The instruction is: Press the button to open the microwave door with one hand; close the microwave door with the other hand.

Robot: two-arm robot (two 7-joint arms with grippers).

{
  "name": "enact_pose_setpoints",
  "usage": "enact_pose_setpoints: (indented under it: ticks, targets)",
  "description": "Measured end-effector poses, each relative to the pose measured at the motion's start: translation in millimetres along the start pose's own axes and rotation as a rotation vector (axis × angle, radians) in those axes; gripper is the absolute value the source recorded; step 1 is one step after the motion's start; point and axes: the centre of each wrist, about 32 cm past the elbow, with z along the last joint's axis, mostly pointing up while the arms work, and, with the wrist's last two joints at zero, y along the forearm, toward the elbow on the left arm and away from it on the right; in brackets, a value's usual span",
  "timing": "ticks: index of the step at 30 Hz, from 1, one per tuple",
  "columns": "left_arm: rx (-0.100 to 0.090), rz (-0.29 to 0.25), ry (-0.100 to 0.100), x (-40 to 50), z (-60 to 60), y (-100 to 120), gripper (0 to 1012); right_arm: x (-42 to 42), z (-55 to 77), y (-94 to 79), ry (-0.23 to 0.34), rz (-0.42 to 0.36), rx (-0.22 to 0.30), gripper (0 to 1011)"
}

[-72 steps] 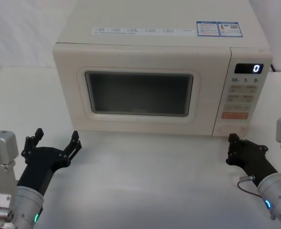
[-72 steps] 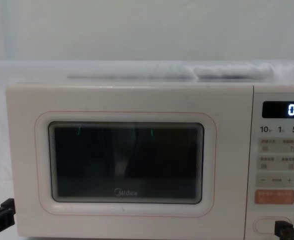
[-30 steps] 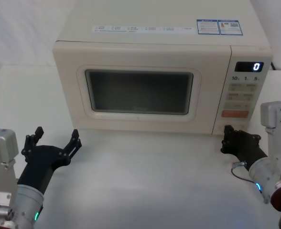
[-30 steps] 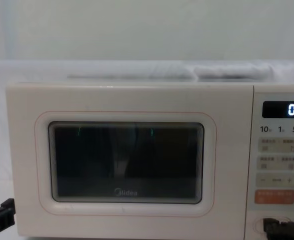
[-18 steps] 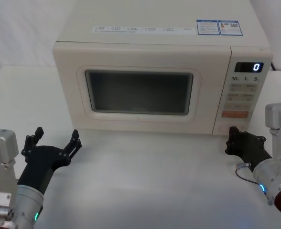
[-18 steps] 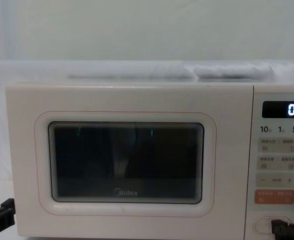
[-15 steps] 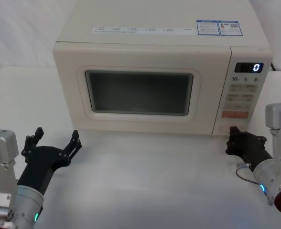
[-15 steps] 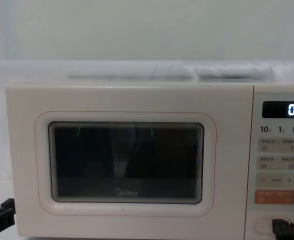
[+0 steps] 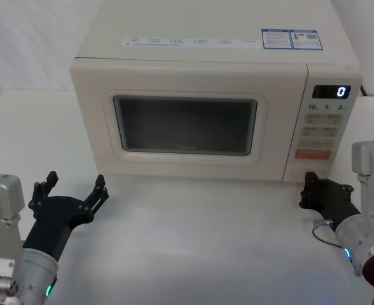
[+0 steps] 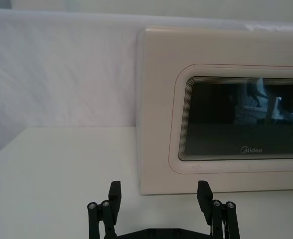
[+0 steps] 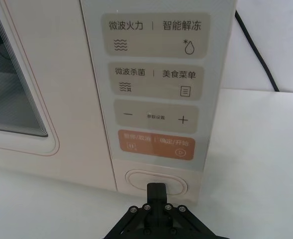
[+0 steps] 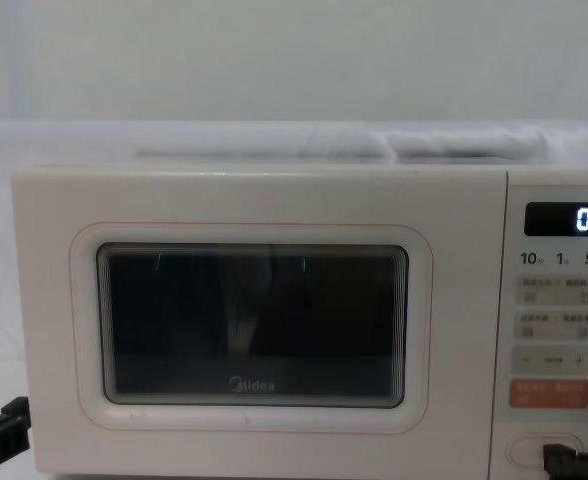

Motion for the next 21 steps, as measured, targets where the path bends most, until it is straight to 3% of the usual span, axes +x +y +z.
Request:
enact_pose_setpoints:
  ticks: [21]
  targets:
    - [0.000,0.000,0.000,0.0,0.0,0.0,1001,-0.4,-3.0,4.8,0.007,-0.002,0.010,0]
